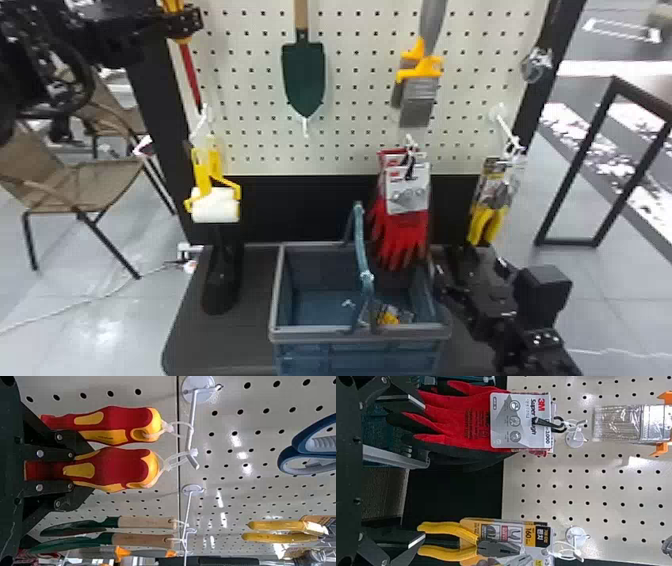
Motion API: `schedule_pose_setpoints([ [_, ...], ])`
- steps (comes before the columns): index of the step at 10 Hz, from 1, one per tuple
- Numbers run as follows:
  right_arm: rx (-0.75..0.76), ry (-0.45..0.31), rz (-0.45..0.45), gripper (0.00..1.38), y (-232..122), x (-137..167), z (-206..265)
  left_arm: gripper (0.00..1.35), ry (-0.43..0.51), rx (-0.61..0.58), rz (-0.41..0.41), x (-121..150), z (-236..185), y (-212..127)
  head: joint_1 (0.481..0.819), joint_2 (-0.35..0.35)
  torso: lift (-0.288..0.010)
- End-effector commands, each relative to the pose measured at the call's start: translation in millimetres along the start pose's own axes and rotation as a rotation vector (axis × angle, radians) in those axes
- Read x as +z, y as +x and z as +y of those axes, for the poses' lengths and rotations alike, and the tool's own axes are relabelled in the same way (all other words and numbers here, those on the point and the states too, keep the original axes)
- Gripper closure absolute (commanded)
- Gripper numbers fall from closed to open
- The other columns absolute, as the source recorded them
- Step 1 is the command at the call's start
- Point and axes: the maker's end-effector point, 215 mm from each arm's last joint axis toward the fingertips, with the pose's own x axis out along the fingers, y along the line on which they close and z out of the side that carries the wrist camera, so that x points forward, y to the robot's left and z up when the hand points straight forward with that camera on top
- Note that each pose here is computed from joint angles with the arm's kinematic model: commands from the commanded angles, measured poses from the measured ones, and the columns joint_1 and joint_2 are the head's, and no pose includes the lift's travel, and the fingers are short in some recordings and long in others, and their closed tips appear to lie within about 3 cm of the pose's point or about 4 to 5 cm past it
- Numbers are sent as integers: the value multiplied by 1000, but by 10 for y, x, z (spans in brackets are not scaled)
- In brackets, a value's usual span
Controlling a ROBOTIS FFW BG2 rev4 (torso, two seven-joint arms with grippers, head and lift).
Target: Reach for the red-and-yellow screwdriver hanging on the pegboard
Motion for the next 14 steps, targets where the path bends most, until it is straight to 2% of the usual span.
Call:
schedule_pose_setpoints([
  [1,0,1,0,163,0,0,-1,848,-11,2,-17,1,-11,-2,549,0,-100],
  [2,0,1,1,163,-5,-9,0,371,-12,4,-19,-11,-13,-5,549,0,-100],
  [3,0,1,0,163,-5,0,1,76,-11,12,-7,-45,14,-19,549,0,-100],
  [6,0,3,0,163,-5,0,1,122,-5,73,-9,-109,205,-198,549,0,-100],
  [9,2,3,0,163,-5,0,5,121,53,233,-42,-34,474,-676,549,0,-100],
  [12,2,1,0,163,-9,0,6,121,43,440,-132,-222,546,-1260,549,0,-100],
  [14,2,0,-3,163,-9,13,7,121,33,528,-157,-526,399,-1479,549,0,-100],
])
